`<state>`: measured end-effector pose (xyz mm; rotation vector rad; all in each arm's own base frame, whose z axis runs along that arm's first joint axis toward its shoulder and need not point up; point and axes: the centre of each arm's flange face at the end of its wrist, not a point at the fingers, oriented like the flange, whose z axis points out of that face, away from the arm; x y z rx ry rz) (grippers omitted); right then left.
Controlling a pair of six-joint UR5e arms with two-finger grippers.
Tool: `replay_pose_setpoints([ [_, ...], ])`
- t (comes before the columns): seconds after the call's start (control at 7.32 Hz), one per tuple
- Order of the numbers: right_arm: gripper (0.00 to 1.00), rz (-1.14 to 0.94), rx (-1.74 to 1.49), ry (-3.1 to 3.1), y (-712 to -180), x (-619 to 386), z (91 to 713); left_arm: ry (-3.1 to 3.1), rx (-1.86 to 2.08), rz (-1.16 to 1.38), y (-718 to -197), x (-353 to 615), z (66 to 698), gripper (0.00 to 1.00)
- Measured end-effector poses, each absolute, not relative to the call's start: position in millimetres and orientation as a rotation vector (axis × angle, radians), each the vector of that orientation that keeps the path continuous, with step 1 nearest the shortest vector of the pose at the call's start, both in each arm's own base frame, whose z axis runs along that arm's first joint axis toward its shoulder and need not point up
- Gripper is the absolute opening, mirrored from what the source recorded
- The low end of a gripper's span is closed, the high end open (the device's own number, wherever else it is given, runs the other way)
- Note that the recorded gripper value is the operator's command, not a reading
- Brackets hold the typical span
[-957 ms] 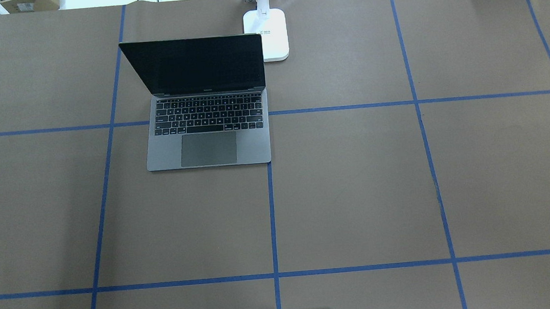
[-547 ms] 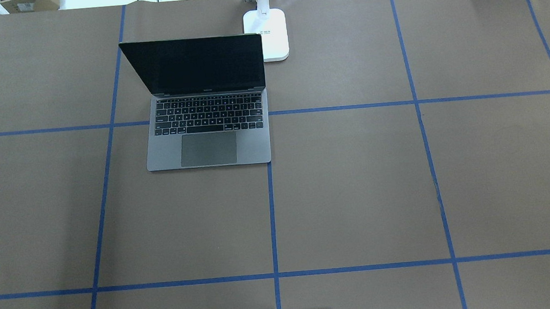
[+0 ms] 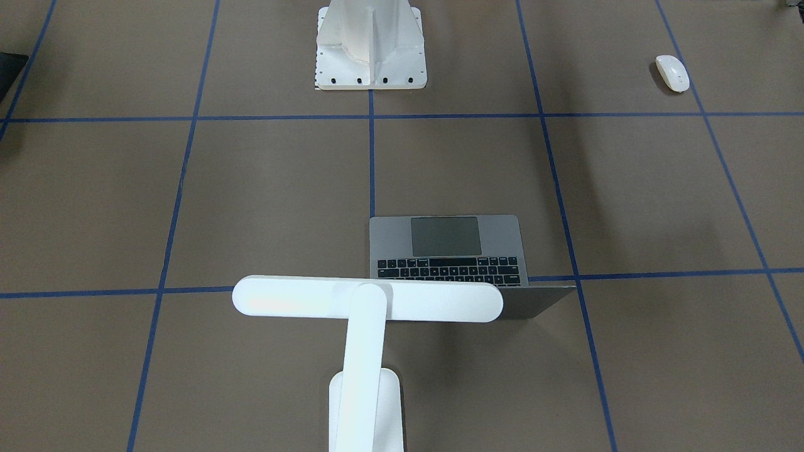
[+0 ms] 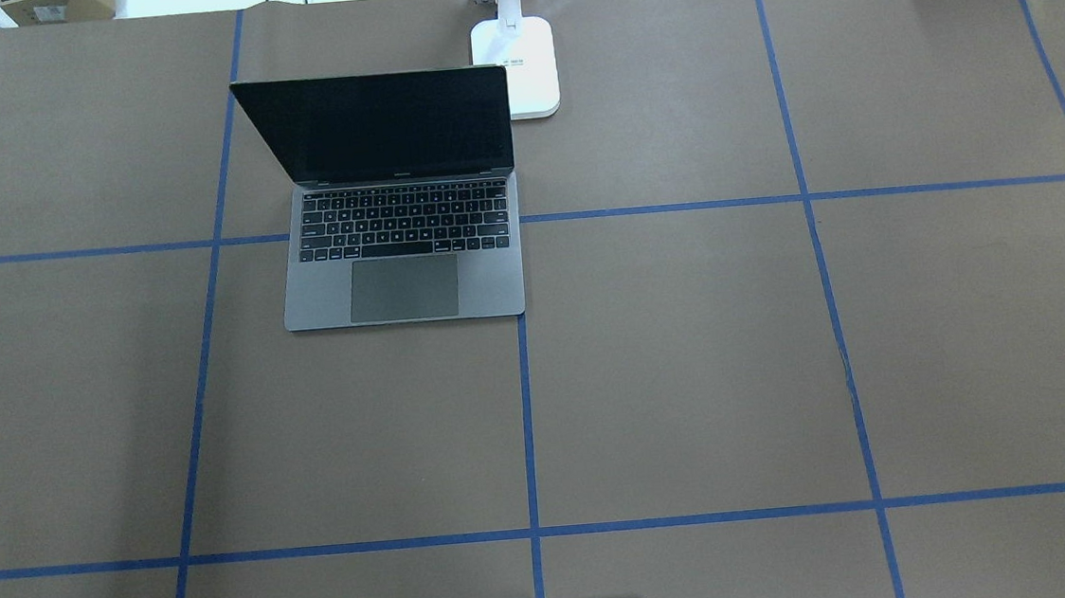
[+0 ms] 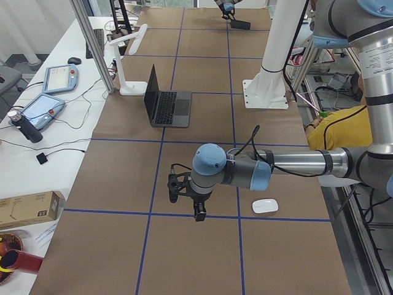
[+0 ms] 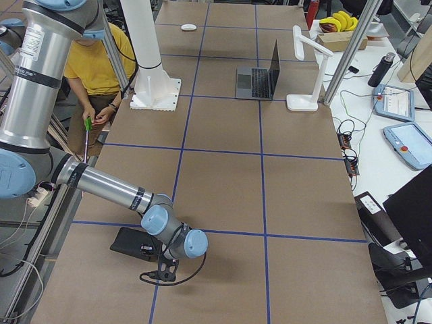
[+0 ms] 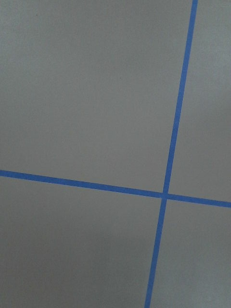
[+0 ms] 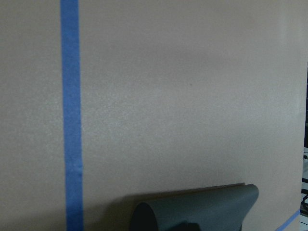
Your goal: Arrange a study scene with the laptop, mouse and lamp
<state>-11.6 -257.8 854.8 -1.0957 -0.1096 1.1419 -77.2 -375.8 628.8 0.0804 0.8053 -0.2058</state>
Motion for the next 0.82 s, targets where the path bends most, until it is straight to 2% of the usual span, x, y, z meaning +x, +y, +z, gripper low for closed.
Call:
replay_pose_setpoints([
  [0.27,0.0,1.125,-1.056,-0.153,-276,-17,825,0.805,0.083,-0.205,-376,-77,627,1.0],
  [0.82,0.0,1.085,-0.953,-0.334,-337,-38,716,0.806,0.079,-0.206,-376,-77,628,1.0],
])
